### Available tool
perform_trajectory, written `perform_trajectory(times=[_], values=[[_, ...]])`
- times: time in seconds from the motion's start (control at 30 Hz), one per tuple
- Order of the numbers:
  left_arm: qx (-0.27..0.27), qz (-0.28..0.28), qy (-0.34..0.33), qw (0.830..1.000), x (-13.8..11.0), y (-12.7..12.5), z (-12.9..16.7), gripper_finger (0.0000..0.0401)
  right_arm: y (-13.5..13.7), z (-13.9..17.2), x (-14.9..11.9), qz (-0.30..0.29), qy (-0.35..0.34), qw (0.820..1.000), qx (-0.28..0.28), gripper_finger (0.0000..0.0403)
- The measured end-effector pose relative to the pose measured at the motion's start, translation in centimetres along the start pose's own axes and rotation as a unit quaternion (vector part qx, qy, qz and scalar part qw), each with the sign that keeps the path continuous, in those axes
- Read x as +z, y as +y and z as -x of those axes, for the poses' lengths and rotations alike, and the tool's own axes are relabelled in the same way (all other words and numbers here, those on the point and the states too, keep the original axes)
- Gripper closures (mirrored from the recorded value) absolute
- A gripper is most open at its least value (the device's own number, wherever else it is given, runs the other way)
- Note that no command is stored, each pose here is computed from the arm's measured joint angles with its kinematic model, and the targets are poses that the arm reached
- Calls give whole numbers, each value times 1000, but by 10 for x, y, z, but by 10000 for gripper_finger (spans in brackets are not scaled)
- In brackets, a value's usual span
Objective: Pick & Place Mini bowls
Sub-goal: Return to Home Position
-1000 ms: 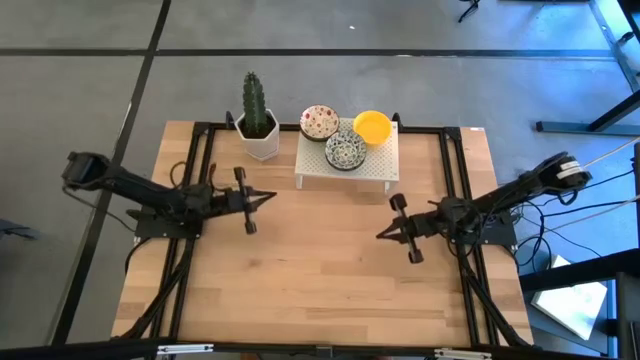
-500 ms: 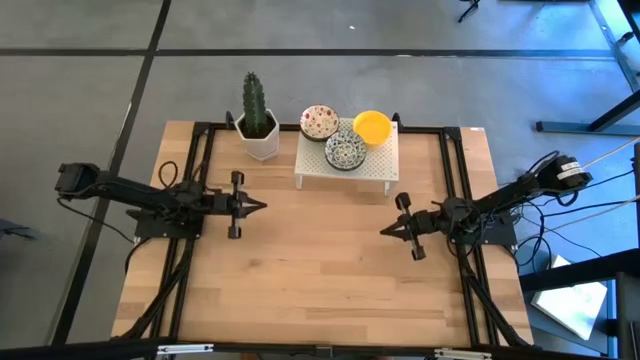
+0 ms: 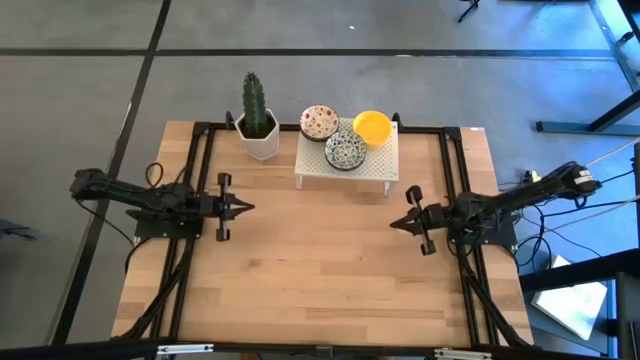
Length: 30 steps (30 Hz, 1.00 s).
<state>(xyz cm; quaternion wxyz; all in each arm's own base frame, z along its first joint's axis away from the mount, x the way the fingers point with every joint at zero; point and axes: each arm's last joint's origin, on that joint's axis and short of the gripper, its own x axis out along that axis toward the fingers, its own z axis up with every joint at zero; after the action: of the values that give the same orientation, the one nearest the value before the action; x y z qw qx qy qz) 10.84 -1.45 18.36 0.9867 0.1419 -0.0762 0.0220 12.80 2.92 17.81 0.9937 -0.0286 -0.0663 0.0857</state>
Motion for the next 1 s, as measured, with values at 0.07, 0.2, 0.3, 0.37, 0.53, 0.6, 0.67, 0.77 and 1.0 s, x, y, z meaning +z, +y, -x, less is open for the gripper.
perform_trajectory(times=[0.07, 0.2, 0.3, 0.37, 0.53, 0.6, 0.67, 0.77, 1.0], values=[[0, 0, -6, 1000, 1, 0, 5, 399, 0, 5, 2, 1, 0, 1000, 0, 401], [-6, 0, 3, 1000, -1, 0, 13, 400, -1, 13, -2, -2, 30, 1000, 2, 401], [-7, 10, 39, 999, -8, -1, 15, 399, -1, 19, -4, -12, 43, 999, 2, 401], [-8, 21, 42, 999, -9, -2, 15, 399, -1, 22, -4, -18, 41, 999, 3, 401], [-15, 32, 48, 998, -10, -2, 15, 399, -1, 29, -6, -40, 52, 998, 6, 401], [-15, 33, 49, 998, -10, -2, 15, 399, -1, 32, -7, -40, 54, 998, 3, 401], [-15, 33, 49, 998, -10, -2, 15, 400, -2, 35, -6, -34, 46, 998, -6, 401], [-18, 30, 48, 998, -10, -2, 15, 399, -2, 35, -3, -23, 34, 999, -7, 401], [-31, 25, 46, 998, -10, -3, 15, 399, -3, 35, -5, -31, 44, 999, -11, 401]])
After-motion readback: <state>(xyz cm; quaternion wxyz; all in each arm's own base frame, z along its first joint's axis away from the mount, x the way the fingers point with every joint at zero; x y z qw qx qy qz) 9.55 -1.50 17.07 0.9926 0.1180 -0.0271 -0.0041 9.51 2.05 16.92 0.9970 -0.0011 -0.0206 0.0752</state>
